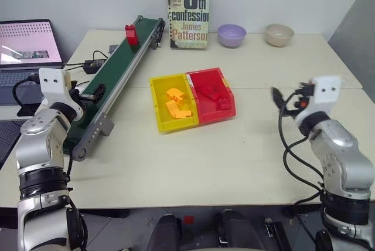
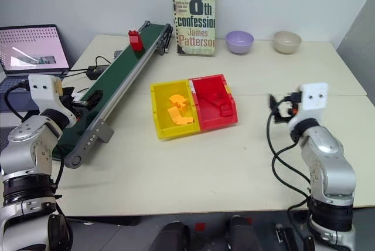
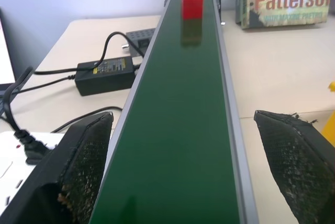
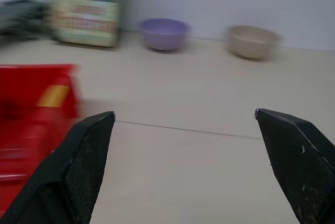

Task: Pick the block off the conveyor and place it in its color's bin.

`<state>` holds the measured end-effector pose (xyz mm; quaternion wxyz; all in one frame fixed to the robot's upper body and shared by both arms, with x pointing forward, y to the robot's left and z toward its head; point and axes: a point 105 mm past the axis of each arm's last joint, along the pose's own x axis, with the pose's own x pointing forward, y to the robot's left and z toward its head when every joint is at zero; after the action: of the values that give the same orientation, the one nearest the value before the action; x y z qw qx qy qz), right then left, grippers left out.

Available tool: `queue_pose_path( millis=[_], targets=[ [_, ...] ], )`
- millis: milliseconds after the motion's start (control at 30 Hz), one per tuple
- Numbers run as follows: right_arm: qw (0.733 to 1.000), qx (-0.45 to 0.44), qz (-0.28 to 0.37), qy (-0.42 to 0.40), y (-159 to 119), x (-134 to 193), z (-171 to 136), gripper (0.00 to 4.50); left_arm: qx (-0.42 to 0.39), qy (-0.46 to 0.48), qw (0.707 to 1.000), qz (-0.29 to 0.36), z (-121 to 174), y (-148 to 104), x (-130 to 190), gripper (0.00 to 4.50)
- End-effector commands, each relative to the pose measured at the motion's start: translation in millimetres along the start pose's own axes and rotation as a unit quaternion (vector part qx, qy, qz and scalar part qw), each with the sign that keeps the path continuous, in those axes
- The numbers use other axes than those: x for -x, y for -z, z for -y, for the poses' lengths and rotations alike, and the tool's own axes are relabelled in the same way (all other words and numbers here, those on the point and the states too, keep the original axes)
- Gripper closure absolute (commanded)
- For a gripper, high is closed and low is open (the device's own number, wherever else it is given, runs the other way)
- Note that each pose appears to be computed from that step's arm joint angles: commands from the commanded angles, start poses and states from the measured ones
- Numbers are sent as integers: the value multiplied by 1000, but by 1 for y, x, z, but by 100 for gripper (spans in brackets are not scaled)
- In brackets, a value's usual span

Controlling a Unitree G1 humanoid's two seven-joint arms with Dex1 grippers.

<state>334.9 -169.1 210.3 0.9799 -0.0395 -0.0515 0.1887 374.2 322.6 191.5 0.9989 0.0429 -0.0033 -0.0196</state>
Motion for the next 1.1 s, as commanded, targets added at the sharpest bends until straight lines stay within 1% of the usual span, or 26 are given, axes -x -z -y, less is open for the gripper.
queue_pose_path(
  millis=[33,100,200,267,500,733,1100],
  targets=[
    [978,17,6,-209,-26,7,-54,0,-5,8,1000,21,1,-14,-4,1],
    [966,12,2,-258,-31,11,-67,0,-6,10,1000,22,1,-15,-5,1],
    [942,13,3,-336,-38,20,-93,0,-8,7,1000,19,1,-13,-7,1],
    [933,14,4,-360,-40,24,-104,0,-8,8,1000,18,2,-12,-8,1],
    [933,15,22,-359,-47,20,-111,0,-9,11,1000,17,4,-13,-9,1],
    [926,24,18,-377,-45,25,-117,0,-10,10,1000,18,6,-14,-14,1],
    [925,17,19,-380,-48,29,-120,0,-9,4,1000,15,6,-10,-19,1]
  ],
)
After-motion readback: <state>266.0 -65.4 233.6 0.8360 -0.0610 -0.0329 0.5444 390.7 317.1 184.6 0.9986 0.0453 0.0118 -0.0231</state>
